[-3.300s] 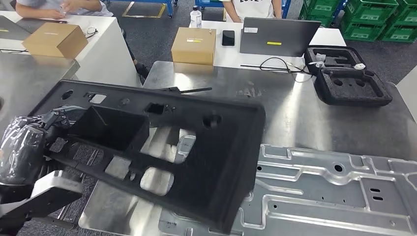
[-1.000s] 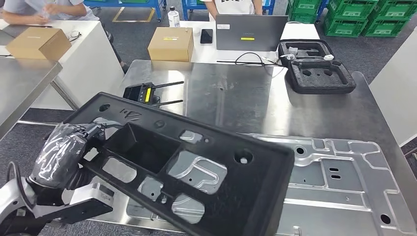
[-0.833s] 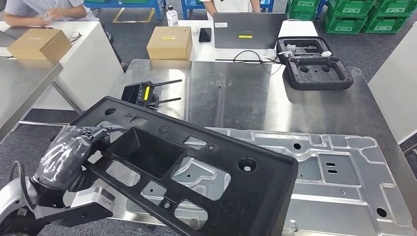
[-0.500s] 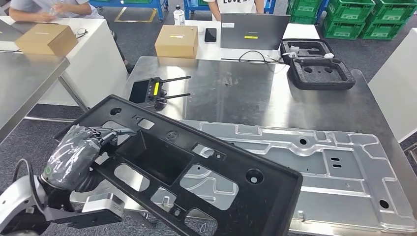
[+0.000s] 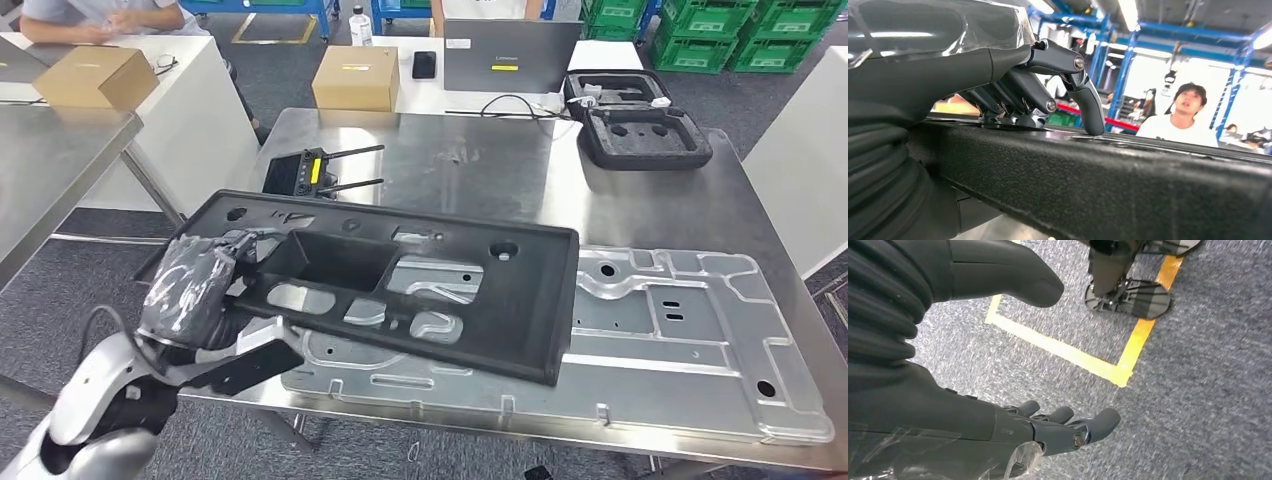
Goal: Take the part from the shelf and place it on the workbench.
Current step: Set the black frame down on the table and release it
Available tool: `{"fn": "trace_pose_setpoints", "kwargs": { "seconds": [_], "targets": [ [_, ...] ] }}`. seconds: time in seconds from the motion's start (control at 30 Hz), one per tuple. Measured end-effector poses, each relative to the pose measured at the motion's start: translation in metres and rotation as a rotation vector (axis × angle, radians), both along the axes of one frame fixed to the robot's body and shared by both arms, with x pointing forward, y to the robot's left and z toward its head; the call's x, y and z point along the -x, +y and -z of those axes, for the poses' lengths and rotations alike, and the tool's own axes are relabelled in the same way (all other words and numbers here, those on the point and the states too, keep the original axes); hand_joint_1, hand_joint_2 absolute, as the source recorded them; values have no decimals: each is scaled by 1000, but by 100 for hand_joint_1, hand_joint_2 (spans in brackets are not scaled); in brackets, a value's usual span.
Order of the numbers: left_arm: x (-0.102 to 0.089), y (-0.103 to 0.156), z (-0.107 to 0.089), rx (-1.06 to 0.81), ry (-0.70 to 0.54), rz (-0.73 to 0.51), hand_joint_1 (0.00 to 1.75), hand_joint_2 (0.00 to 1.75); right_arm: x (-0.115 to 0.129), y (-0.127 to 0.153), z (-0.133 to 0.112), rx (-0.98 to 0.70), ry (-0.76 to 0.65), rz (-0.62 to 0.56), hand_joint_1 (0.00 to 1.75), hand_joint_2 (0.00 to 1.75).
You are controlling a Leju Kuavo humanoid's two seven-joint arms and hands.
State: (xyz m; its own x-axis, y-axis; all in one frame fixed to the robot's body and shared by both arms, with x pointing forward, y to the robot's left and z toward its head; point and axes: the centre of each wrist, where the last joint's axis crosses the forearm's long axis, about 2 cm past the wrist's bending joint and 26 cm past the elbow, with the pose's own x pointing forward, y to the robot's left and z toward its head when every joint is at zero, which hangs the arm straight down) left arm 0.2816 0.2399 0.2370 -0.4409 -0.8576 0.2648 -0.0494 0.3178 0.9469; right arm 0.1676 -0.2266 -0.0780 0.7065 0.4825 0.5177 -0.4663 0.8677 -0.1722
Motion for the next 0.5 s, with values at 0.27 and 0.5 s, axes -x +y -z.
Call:
{"fn": "trace_pose_setpoints", "kwargs": {
  "seconds": [0.27, 0.5],
  "targets": [
    [-33, -18, 22, -5, 77, -79, 175, 175, -6, 13, -4, -10, 4, -23, 0, 175],
    [-62, -42, 30, -21, 117, -104, 175, 175, -15, 24, -10, -20, -3, -51, 0, 175]
  ]
}}
